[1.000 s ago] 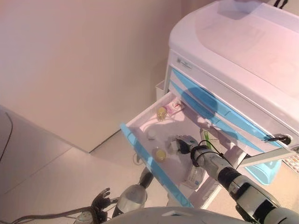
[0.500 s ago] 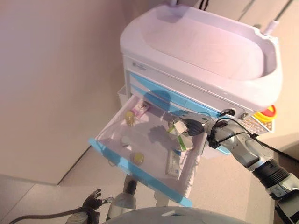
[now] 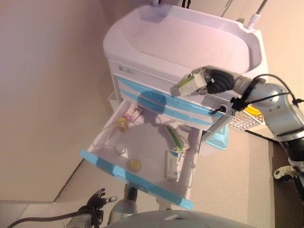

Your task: Open the drawer and pick up the medicine

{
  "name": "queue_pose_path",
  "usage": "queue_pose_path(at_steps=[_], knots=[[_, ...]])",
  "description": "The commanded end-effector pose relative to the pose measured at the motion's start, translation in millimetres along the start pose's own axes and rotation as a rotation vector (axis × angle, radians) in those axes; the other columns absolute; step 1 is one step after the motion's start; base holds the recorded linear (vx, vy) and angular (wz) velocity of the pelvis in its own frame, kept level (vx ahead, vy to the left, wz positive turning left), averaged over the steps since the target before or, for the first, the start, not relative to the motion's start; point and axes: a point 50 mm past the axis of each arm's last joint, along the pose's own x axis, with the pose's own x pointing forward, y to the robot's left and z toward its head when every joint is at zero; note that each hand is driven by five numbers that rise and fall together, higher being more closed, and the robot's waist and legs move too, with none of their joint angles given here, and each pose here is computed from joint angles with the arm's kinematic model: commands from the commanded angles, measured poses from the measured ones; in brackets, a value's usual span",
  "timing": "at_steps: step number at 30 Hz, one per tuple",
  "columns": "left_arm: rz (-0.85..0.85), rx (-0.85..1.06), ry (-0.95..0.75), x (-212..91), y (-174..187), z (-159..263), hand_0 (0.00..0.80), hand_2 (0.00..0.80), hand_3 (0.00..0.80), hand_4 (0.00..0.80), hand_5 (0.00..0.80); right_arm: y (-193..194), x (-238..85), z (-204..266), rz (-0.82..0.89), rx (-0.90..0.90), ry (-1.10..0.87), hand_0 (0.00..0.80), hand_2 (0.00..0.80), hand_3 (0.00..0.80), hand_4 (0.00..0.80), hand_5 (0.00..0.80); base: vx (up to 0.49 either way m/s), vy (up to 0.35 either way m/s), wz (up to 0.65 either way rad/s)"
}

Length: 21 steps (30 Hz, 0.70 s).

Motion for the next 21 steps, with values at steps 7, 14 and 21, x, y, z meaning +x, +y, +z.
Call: queue_pose_path(at_steps=[7,14,21], knots=[[0.035,0.009,0.048,-3,17,-6,0.000,0.000,0.000,0.000,0.000,-92,-9,-30,-0.315,-0.042,0.267,0.800,0.800,0.800,0.800,0.800,0.054,0.010,0.04],[0.023,0.040,0.058,-4,21,-5,0.000,0.000,0.000,0.000,0.000,-128,-15,-63,-0.290,-0.136,0.585,0.800,0.800,0.800,0.800,0.800,0.056,0.015,0.18],[0.016,0.064,0.073,-6,23,-8,0.000,0.000,0.000,0.000,0.000,-131,-12,-79,-0.176,-0.157,0.758,0.800,0.800,0.800,0.800,0.800,0.075,0.025,0.15]])
